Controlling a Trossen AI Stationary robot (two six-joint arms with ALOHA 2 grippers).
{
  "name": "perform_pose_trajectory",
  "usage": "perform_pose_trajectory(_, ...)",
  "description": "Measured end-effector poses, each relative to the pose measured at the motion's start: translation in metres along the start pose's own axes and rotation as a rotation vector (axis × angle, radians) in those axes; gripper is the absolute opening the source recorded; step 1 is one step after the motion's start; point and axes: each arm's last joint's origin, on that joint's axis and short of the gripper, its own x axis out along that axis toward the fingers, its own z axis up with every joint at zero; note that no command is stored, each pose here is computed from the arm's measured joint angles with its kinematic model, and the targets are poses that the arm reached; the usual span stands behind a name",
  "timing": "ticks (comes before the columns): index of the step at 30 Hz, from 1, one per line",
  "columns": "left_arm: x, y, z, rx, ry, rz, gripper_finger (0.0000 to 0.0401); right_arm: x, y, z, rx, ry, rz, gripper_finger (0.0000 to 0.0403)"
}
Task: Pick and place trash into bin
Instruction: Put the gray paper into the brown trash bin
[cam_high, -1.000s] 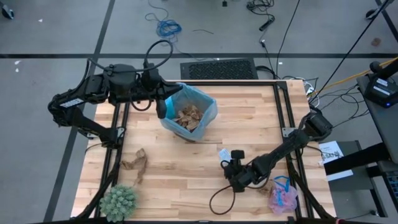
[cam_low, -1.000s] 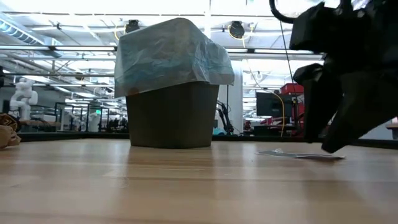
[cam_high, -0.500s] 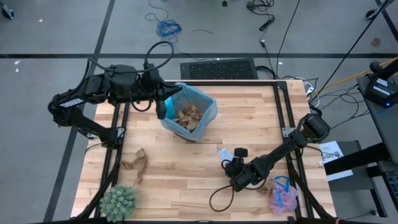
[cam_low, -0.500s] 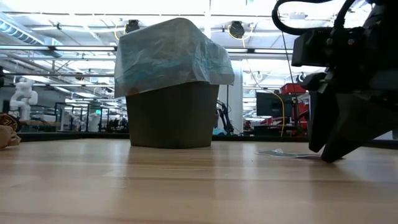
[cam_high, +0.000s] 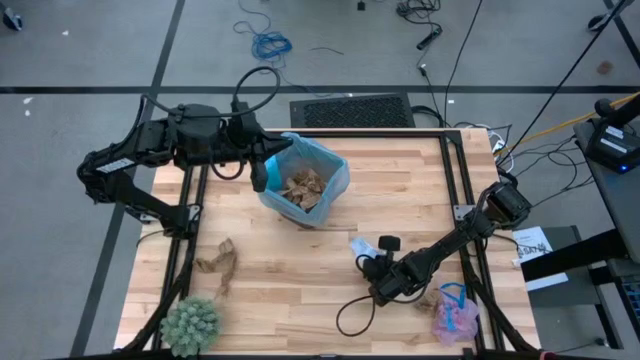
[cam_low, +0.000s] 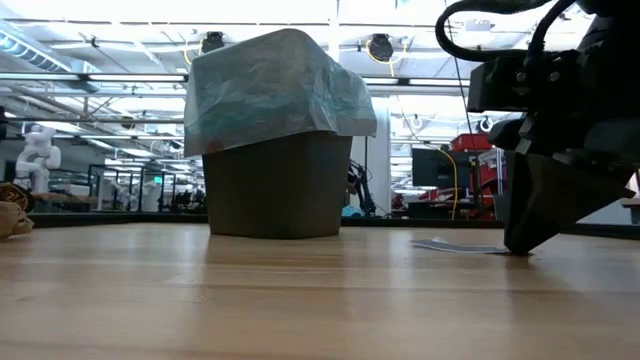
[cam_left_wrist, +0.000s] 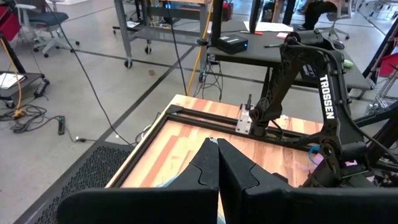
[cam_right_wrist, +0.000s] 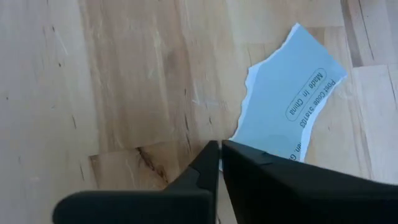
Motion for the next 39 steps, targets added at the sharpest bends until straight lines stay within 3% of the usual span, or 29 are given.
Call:
perform_pose_trajectory(8,0.0,0.0,0.0,0.0,-0.001,-0.001,0.0,-0.017,-0.003,0.009,0.063,-0.027,0.029,0.0)
perform_pose_trajectory(17,0.0,0.0,0.005,-0.011,-0.046,-0.006,0.0,-0.077,-0.025,0.032,0.168,-0.122,-0.028,0.0)
perform_pose_trajectory(25,0.001,0.005,0.005,-0.015,-0.049,0.022,0.0,-0.164,-0.074,0.06,0.309,-0.27,-0.118,0.0)
perform_pose_trajectory(31,0.002,0.013,0.009,-0.039,-0.095,0.16,0.0,-0.222,-0.124,0.093,0.336,-0.467,-0.165,0.0)
perform_pose_trajectory(35,-0.003,0.018,0.016,-0.064,-0.161,0.181,0.0,-0.25,-0.155,0.116,0.334,-0.613,-0.128,0.0)
perform_pose_trajectory(39,-0.008,0.023,0.018,-0.075,-0.186,0.197,0.0,-0.261,-0.176,0.142,0.308,-0.75,-0.003,0.0)
